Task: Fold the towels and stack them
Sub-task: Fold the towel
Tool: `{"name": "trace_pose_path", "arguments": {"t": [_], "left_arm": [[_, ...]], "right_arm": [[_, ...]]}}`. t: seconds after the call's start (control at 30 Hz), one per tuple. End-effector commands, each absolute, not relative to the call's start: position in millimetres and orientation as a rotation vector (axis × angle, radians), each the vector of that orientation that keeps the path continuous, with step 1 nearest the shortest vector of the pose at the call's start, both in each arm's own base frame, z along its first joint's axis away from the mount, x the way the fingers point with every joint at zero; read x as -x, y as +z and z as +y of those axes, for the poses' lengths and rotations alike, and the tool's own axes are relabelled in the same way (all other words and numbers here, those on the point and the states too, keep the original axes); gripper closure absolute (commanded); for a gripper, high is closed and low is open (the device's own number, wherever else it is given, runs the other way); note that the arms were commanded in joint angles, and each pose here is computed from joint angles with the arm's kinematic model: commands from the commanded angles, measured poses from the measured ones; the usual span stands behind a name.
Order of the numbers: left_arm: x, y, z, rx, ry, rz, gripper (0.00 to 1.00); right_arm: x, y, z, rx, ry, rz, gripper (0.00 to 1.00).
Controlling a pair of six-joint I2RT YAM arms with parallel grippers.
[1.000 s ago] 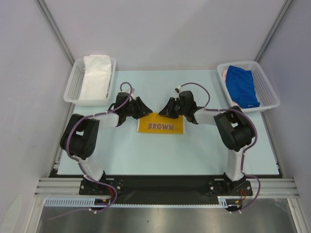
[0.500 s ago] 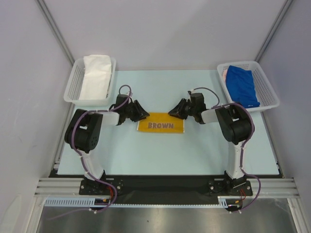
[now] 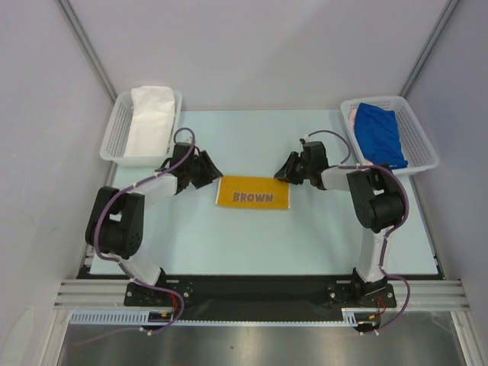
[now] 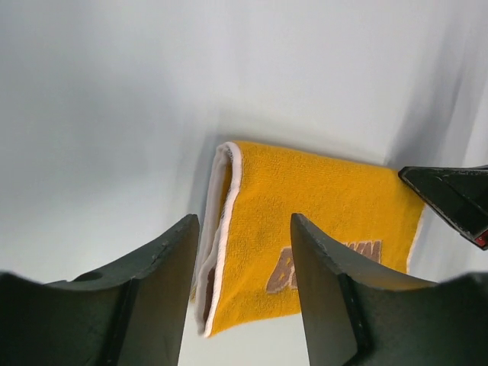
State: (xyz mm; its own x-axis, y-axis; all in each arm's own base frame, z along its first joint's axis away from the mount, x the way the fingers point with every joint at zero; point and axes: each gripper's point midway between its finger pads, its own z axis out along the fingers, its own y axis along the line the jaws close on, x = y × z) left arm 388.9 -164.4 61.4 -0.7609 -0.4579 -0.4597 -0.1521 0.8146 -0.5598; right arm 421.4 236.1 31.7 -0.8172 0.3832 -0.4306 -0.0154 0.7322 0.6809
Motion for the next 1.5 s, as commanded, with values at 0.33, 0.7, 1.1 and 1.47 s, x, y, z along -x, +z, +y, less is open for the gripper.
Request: {"name": "trace_pose_path", "arguments": {"t": [0.33, 0.7, 1.1, 1.47], "left_arm": [[-353, 30, -173, 0.297, -0.753, 2.613, 0.4], [-349, 9, -170, 0.245, -0.689, 2.702, 0.41], [-368, 17, -145, 0.272, -0.482, 2.677, 0.33], [-395, 38, -144, 0.224, -0.469, 2.644, 0.31]], "right_arm": [[-428, 44, 216, -0.13, 0.733, 2.41, 0.71], [-443, 43, 211, -0.001, 0.553, 2.401, 0.66], [-394, 38, 220, 0.083, 0.505, 2.501, 0.68], [-323, 32, 242, 0.15, 0.522, 2.553, 0.68]]}}
